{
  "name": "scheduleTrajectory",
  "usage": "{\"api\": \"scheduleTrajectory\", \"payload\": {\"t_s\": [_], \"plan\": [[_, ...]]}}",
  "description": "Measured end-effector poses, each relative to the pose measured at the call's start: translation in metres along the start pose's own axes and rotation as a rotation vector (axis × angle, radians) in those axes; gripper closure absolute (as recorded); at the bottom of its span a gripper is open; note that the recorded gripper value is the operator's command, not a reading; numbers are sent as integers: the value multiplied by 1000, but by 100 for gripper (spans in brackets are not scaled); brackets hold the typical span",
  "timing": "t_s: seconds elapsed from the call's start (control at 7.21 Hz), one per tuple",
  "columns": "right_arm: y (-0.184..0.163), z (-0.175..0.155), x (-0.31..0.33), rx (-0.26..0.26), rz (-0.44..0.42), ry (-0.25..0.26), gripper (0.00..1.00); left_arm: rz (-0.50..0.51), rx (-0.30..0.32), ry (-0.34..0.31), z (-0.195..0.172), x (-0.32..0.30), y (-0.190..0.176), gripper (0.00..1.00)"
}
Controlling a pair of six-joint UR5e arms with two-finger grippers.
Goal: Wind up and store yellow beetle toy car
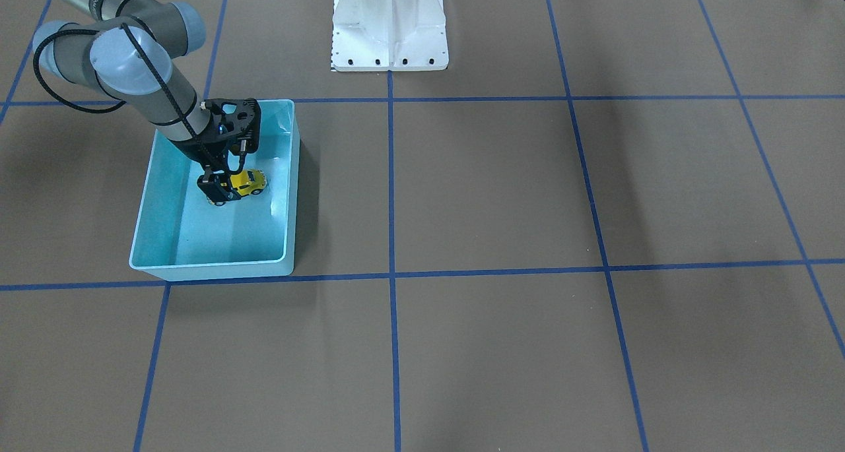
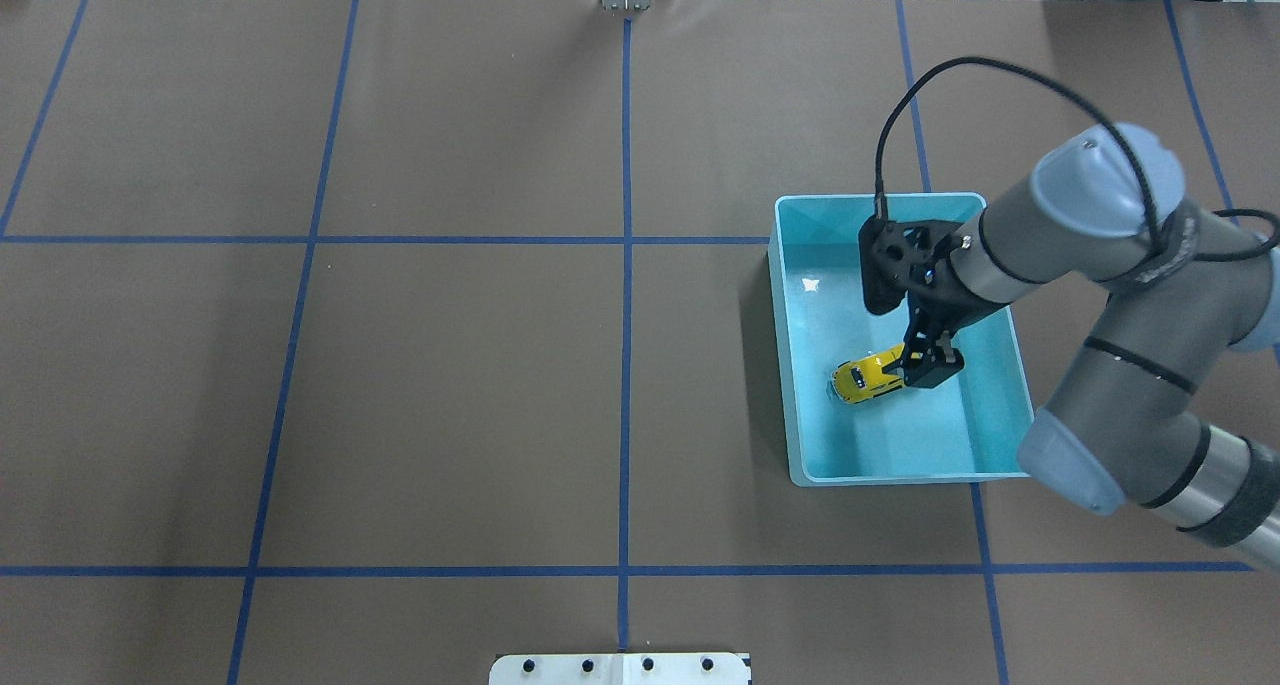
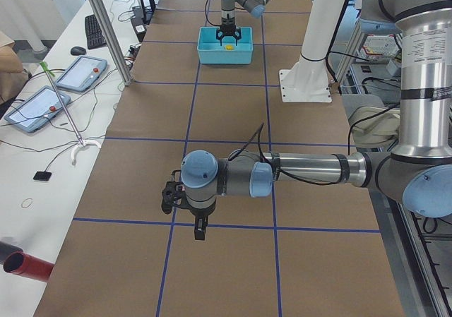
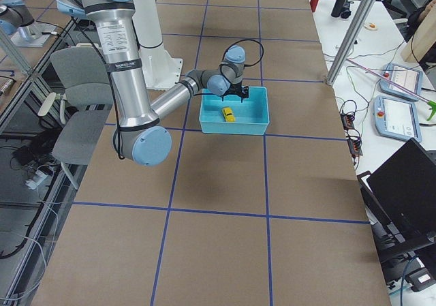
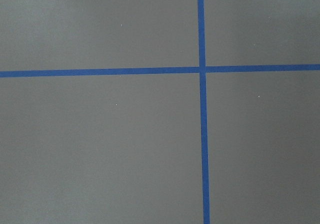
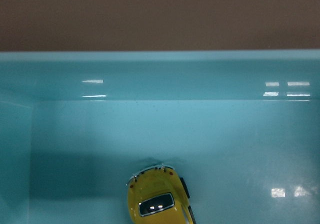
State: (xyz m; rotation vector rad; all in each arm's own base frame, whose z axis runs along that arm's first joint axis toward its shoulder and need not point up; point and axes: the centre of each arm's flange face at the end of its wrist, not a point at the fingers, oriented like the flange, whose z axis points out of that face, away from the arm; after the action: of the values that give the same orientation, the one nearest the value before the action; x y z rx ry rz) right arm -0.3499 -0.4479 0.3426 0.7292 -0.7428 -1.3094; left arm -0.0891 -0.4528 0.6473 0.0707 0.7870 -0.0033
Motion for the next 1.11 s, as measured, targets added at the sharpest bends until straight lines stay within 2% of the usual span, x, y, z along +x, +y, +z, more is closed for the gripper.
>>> {"api": "scheduleTrajectory", "payload": {"t_s": [0.14, 0.28, 0.42, 0.56, 0.69, 0.97, 1.11], "plan": [[6, -41, 23, 42, 166, 50, 0, 0, 0, 0, 0, 0, 0, 0], [21, -79, 51, 70, 377, 103, 0, 1, 0, 0, 0, 0, 0, 0], [49, -115, 83, 63, 602, 164, 0, 1, 1, 0, 0, 0, 0, 0], [93, -148, 114, 21, 810, 224, 0, 1, 1, 0, 0, 0, 0, 0], [150, -167, 138, -42, 985, 262, 0, 0, 0, 0, 0, -1, 0, 0], [274, -170, 139, -156, 1237, 278, 0, 0, -1, 0, 1, -1, 0, 0], [328, -172, 132, -183, 1333, 272, 0, -1, -2, 0, 1, -2, 1, 0]]}}
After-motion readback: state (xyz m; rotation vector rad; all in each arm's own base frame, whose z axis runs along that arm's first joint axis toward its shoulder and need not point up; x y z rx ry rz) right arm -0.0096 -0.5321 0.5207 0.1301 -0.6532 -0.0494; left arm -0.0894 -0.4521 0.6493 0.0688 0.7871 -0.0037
